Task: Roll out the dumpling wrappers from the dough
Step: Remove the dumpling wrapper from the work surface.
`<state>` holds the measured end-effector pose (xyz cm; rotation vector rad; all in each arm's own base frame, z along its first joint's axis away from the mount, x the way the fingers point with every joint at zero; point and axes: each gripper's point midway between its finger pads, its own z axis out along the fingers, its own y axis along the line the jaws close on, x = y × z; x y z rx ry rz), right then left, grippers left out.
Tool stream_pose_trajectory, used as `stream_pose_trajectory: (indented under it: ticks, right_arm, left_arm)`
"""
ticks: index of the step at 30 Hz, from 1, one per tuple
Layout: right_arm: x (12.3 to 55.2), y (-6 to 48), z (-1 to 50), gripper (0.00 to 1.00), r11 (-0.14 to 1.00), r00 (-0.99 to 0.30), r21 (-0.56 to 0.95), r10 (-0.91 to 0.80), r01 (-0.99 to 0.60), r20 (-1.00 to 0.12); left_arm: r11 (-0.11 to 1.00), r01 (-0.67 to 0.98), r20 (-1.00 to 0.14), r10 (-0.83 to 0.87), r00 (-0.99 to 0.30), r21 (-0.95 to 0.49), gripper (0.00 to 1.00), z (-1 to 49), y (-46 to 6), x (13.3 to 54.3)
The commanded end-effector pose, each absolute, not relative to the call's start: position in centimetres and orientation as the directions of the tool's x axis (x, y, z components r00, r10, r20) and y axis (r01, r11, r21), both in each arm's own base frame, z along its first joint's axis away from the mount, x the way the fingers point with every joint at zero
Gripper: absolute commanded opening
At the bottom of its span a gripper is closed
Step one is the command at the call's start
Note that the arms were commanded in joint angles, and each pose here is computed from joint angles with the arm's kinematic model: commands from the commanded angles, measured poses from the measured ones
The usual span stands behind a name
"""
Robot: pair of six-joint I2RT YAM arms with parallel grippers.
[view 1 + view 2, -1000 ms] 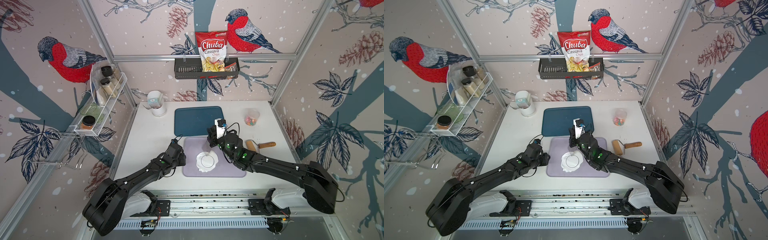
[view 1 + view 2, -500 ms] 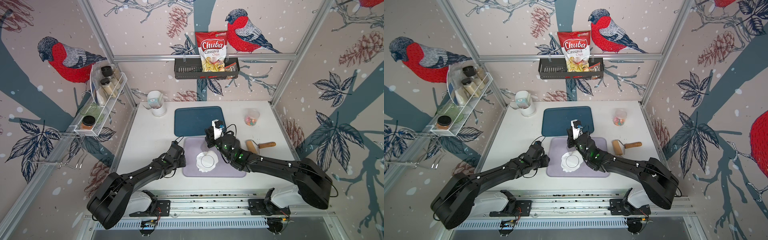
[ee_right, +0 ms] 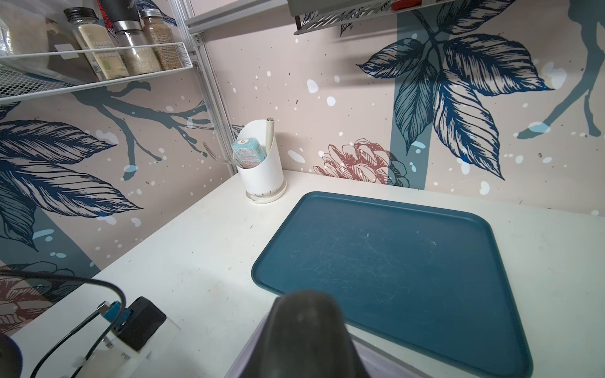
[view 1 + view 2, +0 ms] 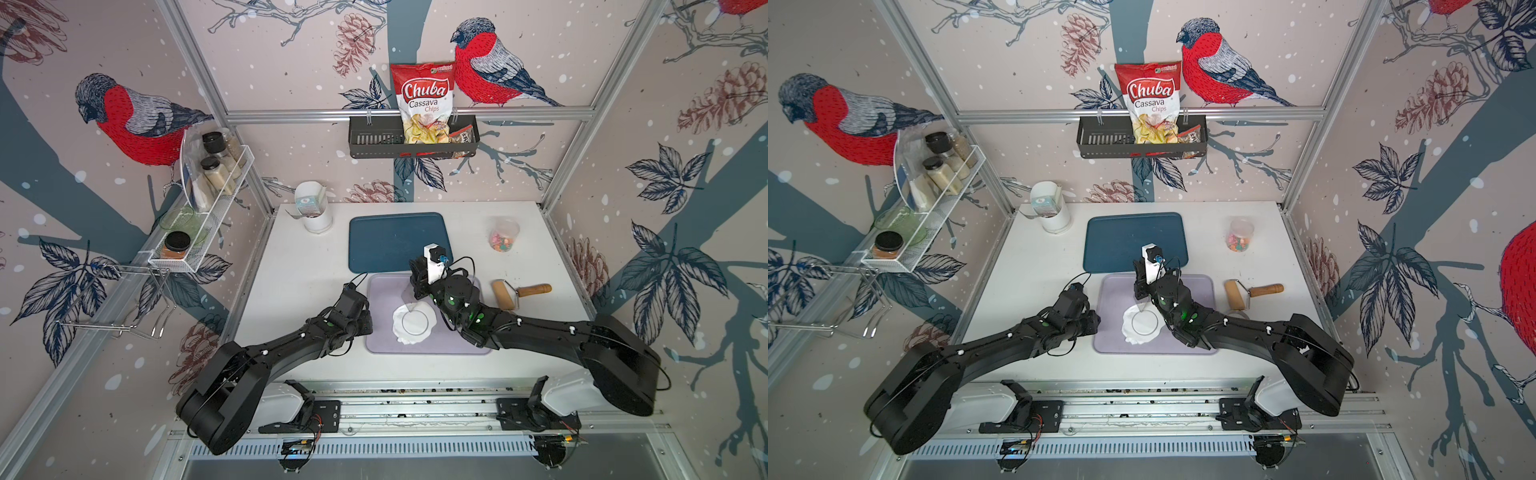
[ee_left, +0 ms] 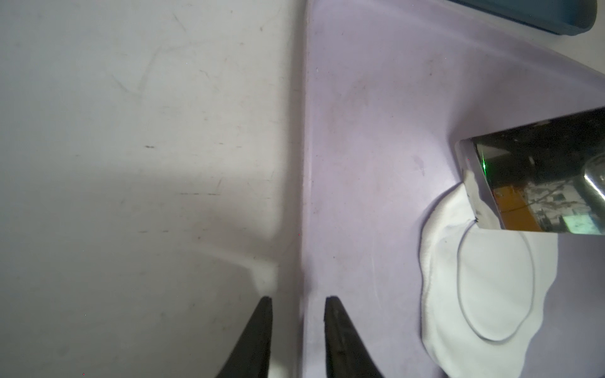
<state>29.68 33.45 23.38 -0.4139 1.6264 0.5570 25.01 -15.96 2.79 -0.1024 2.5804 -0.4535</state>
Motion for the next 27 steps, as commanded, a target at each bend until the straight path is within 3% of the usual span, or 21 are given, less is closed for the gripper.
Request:
stream_pose_trajectory:
  ticks: [1, 18, 27]
  right_arm:
    - [29.5, 33.5, 23.4, 0.0, 0.817, -0.116, 0.099, 0.039, -0.568, -0.992]
    - [29.2, 34.1, 27.4, 0.0, 0.802, -0.006, 0.103, 0.123, -0.588, -0.992]
    - [29.4, 33.7, 25.2, 0.0, 0.818, -0.025, 0.086, 0.087, -0.569, -0.996]
  left_arm:
    - [0.938, 0.003, -0.483, -0.177, -0.858, -0.348, 0.29, 2.9, -16.0, 25.4]
    - [0.937, -0.014, -0.471, -0.188, -0.862, -0.348, 0.24, 2.4, -15.7, 25.0]
    - [0.937, -0.02, -0.469, -0.193, -0.862, -0.348, 0.24, 2.3, -15.6, 24.9]
